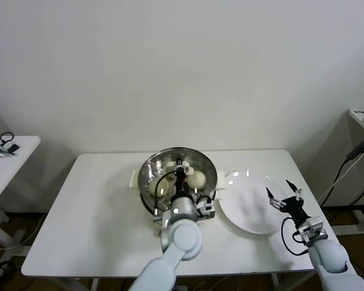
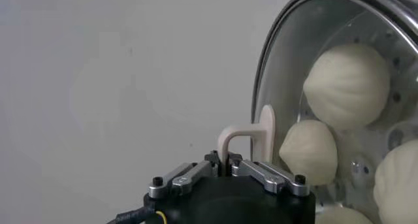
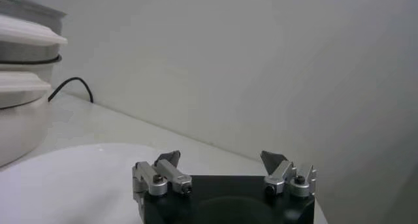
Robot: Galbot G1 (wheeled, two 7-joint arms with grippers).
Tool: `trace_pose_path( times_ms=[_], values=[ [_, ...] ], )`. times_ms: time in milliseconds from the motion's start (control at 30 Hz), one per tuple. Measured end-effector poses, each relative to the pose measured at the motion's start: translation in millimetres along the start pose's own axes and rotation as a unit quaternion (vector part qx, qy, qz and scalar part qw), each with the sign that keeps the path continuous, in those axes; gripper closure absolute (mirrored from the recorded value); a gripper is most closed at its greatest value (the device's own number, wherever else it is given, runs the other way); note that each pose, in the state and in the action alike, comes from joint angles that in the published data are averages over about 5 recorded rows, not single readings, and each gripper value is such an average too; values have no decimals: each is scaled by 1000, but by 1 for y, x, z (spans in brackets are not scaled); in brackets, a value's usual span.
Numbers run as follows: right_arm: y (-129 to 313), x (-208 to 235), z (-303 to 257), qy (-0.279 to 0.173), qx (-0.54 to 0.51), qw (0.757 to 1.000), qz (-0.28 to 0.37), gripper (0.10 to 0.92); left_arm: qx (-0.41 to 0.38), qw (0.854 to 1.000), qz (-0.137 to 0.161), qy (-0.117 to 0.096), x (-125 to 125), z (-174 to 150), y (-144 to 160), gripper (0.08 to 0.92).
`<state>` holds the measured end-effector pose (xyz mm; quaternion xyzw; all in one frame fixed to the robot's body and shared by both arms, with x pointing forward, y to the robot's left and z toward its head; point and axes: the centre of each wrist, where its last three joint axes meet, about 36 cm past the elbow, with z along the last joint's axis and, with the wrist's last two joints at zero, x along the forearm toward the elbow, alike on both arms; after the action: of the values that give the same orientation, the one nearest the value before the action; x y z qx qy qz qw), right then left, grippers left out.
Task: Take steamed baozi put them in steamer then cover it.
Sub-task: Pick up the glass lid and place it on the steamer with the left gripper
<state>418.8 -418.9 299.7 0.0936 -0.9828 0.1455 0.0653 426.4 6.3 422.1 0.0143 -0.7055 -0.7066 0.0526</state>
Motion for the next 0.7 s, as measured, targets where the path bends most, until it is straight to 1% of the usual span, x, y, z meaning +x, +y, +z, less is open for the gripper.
trace_pose_path(
  times_ms=[233, 567, 633, 700],
  values=[
    [1, 1, 1, 0, -1, 1000, -3, 200, 1, 1000, -9, -1, 0, 1, -3, 850],
    [1, 1, 2, 0, 1, 1000, -4, 200, -1, 1000, -11, -3, 0, 1, -5, 848],
    [0, 2, 1, 0, 1, 1000, -4, 200, -2, 1000, -11, -3, 0, 2, -4, 829],
    [-1, 2, 1, 0, 2, 1000, -3, 200, -2, 1000, -12, -4, 0, 3, -3, 784]
  ],
)
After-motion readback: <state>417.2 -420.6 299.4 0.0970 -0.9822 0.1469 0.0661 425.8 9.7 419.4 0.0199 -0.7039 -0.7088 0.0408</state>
